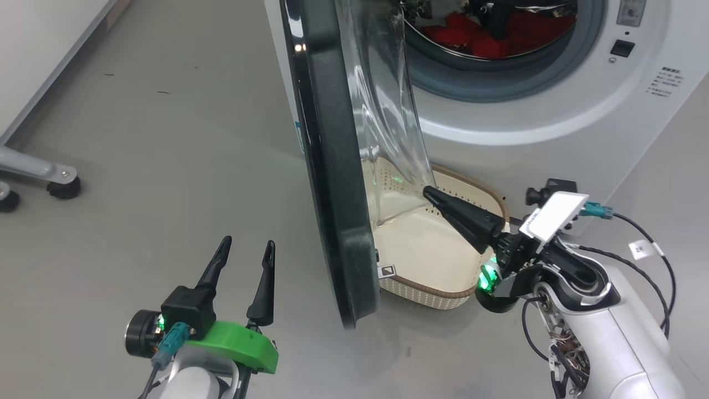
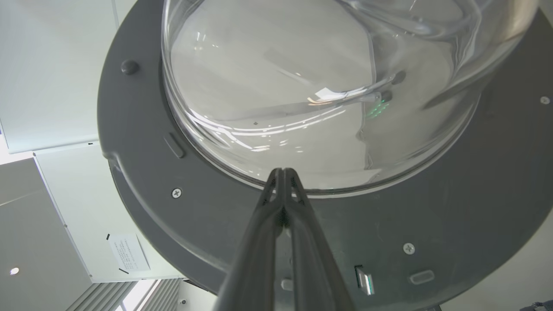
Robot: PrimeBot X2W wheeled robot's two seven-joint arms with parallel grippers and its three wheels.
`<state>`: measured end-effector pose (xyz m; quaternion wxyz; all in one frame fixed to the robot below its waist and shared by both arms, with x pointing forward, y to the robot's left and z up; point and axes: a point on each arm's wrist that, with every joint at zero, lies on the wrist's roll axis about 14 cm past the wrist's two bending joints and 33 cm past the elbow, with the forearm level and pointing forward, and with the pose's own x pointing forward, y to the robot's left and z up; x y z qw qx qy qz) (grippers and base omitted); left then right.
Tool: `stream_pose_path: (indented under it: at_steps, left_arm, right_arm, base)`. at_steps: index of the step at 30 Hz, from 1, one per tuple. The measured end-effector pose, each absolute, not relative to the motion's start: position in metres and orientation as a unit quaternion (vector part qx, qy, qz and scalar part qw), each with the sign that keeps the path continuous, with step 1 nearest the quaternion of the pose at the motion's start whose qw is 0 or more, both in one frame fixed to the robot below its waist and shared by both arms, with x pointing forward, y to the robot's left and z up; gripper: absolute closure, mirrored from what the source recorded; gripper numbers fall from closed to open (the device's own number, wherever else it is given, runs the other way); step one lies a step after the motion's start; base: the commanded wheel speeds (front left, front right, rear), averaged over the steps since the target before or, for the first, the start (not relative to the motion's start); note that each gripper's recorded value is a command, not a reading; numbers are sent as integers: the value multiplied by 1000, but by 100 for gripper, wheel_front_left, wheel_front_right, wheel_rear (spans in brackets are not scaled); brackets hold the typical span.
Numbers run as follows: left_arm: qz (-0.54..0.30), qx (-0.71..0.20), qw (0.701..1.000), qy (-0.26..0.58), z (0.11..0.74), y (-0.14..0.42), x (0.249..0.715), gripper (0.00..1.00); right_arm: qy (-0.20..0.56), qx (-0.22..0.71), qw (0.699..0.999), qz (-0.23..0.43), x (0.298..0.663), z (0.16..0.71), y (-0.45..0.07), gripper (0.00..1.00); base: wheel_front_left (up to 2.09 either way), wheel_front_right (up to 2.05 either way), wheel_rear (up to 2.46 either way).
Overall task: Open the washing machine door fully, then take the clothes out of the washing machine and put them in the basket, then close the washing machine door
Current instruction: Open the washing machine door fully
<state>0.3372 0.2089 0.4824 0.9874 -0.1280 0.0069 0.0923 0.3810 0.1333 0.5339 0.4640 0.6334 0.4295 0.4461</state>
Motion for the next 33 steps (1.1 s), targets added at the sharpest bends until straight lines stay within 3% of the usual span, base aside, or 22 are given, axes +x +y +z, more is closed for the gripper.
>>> stream_pose_path:
  at_steps: [2, 3, 4, 14, 22, 27, 30, 33]
  left_arm:
    - [93, -128, 987, 6, 483, 210, 338, 0]
    - [93, -128, 987, 6, 483, 209, 339, 0]
    - [93, -128, 987, 6, 483, 209, 340, 0]
    - [89, -131, 987, 7, 482, 206, 342, 0]
    - [86, -133, 987, 4, 483, 205, 343, 0]
    - [84, -134, 987, 4, 483, 204, 344, 0]
    - [83, -134, 987, 4, 483, 203, 344, 0]
    - [83, -135, 987, 3, 484, 203, 344, 0]
  right_arm:
    - [414, 644, 479, 430, 388, 531, 125, 99]
    - [397, 645, 506, 412, 396, 526, 117, 64]
    - [390, 644, 518, 405, 400, 524, 112, 0]
    - [302, 603, 667, 315, 428, 497, 52, 0]
    - [170, 510, 819, 200, 460, 480, -30, 0]
    - [111, 451, 871, 156, 459, 474, -64, 0]
    - [68, 363, 917, 149, 461, 475, -88, 0]
    - [28, 298, 943, 144, 460, 480, -104, 0]
  base:
    - [0, 0, 0]
    - [0, 0, 0]
    - [0, 0, 0]
    - [0, 0, 0]
    - [0, 0, 0]
    - [0, 0, 0]
    - [0, 0, 0]
    - [0, 0, 0]
